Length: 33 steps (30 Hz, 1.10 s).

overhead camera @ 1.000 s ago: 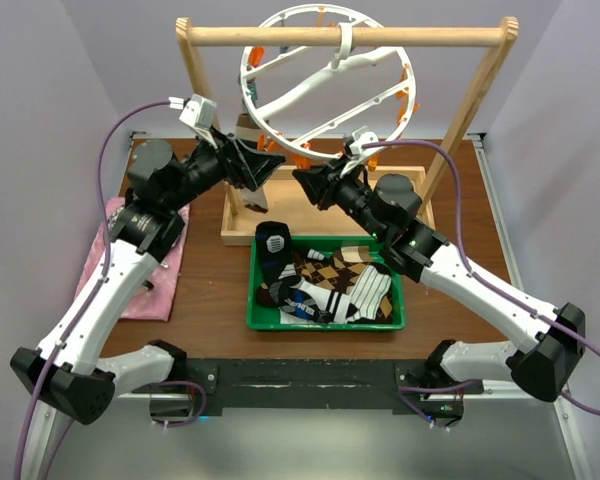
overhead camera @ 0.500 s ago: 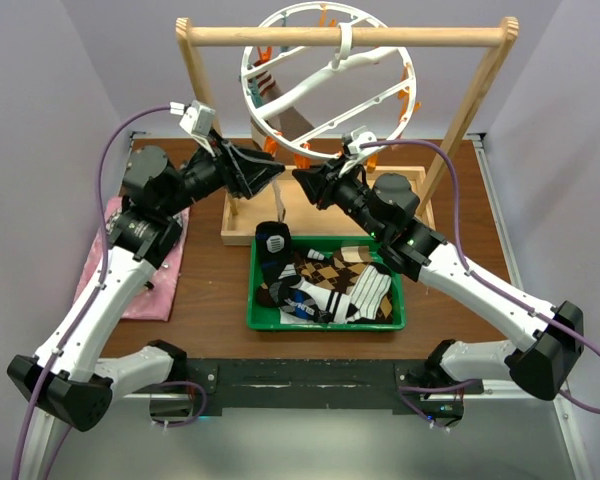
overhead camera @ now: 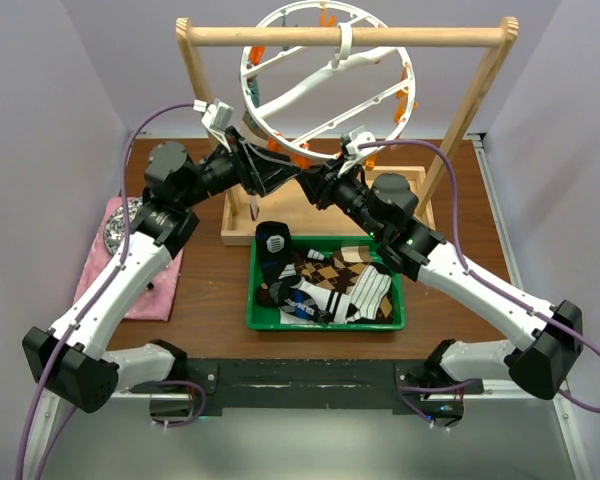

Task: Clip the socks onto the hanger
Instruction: Open the clamp at the hanger.

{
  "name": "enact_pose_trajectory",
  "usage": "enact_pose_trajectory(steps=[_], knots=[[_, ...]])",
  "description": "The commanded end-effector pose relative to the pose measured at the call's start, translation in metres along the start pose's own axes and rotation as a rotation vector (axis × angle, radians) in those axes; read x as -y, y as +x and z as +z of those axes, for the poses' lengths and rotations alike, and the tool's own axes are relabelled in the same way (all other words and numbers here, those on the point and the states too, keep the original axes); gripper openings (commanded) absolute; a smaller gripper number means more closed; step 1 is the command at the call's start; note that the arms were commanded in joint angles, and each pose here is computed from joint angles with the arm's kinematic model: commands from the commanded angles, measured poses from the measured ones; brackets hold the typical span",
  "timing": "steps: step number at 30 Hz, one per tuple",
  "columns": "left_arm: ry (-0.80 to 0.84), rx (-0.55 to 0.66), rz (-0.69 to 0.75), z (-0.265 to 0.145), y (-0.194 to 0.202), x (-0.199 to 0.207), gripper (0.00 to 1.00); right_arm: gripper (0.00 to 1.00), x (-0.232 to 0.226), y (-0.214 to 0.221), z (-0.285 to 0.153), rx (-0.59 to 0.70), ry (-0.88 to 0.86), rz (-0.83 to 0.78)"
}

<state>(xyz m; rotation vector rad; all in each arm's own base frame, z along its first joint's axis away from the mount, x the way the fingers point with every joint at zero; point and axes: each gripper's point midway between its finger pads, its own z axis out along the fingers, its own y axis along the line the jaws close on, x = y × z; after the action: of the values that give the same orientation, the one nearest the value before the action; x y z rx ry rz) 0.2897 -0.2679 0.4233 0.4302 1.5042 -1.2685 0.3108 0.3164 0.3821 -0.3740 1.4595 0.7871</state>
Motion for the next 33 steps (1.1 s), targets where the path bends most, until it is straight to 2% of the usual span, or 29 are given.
enact_pose_trajectory(steps=[1, 24, 29, 33], knots=[[0.037, 0.034, 0.013, 0.006, -0.01, 0.008, 0.62, 0.0, -0.01, -0.022, 0.0, 0.053, -0.034, -0.015], [-0.017, 0.068, 0.032, 0.025, -0.012, -0.017, 0.63, 0.0, -0.012, -0.019, 0.0, 0.055, -0.047, -0.001], [-0.006, 0.077, 0.013, 0.027, -0.014, -0.015, 0.62, 0.0, -0.011, -0.016, 0.002, 0.052, -0.048, 0.002], [0.002, 0.082, -0.001, 0.031, -0.015, -0.015, 0.56, 0.0, -0.012, -0.013, 0.004, 0.049, -0.052, 0.006]])
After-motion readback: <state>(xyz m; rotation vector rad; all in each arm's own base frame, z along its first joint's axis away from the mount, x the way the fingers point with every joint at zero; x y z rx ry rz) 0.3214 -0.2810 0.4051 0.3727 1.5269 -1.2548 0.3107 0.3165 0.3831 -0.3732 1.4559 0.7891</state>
